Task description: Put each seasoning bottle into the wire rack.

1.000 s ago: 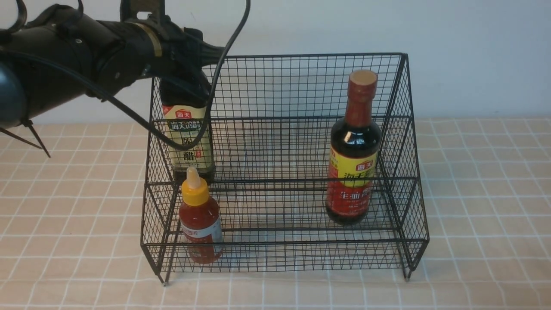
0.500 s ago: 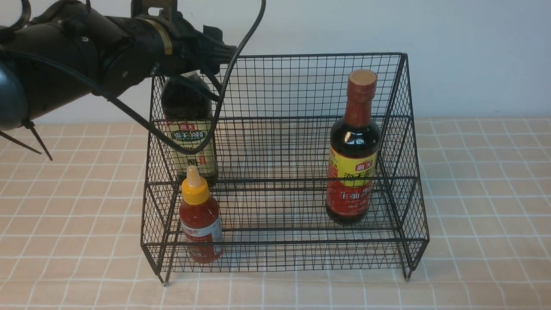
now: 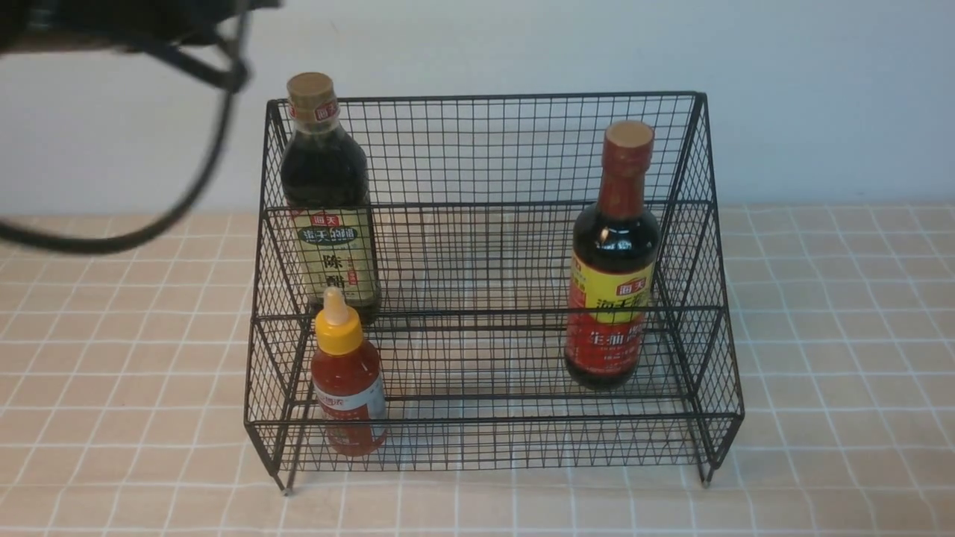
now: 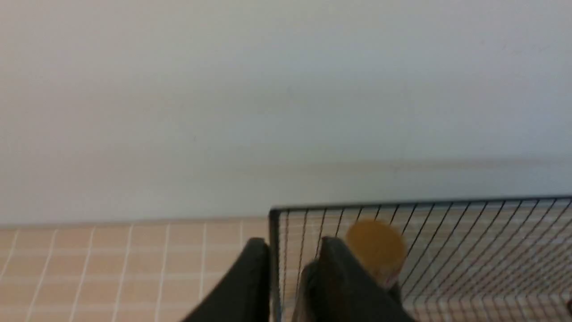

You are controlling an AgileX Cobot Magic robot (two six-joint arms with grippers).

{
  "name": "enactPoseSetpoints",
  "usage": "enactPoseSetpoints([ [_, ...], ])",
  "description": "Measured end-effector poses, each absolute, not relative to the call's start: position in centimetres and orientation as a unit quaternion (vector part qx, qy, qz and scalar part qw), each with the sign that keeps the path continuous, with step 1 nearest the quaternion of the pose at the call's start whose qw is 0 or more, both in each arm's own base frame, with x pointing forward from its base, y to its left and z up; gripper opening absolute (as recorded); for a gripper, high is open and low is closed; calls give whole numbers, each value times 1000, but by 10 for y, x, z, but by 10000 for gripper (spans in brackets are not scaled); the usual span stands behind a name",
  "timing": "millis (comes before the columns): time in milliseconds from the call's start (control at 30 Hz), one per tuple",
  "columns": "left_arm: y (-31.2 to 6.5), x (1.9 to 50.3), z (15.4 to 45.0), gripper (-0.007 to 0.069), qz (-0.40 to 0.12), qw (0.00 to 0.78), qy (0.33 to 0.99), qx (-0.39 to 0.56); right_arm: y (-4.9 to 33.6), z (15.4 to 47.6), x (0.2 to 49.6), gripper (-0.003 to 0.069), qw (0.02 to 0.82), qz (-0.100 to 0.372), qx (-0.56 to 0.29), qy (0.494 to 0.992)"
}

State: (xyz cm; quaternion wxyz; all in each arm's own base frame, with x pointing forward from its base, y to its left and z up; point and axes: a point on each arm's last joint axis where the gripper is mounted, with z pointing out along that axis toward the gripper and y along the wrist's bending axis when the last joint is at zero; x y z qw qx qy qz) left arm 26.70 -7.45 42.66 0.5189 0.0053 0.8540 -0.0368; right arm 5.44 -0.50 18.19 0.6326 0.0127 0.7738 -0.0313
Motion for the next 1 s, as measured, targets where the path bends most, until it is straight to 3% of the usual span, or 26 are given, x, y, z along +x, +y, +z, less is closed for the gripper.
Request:
enactPoseSetpoints([
  [100, -62, 228, 429, 7, -24, 441, 897, 4, -5, 182, 54, -15, 633, -31, 13, 774],
  [233, -59, 189, 431, -7, -49, 365, 928, 54, -5, 182, 54, -15, 633, -31, 13, 774],
  [333, -60, 167, 437, -7, -86, 352, 928, 91, -5, 182, 54, -15, 633, -31, 13, 774],
  [533, -58, 114, 466, -7, -169, 429, 873, 158, -5, 182, 54, -15, 633, -31, 13, 774],
  [700, -48, 77, 479, -7, -192, 476, 840, 173, -5, 182, 54, -15, 633, -31, 13, 774],
  [1000, -43, 62, 483, -7, -197, 495, 828, 174, -5, 182, 54, -15, 633, -31, 13, 774],
])
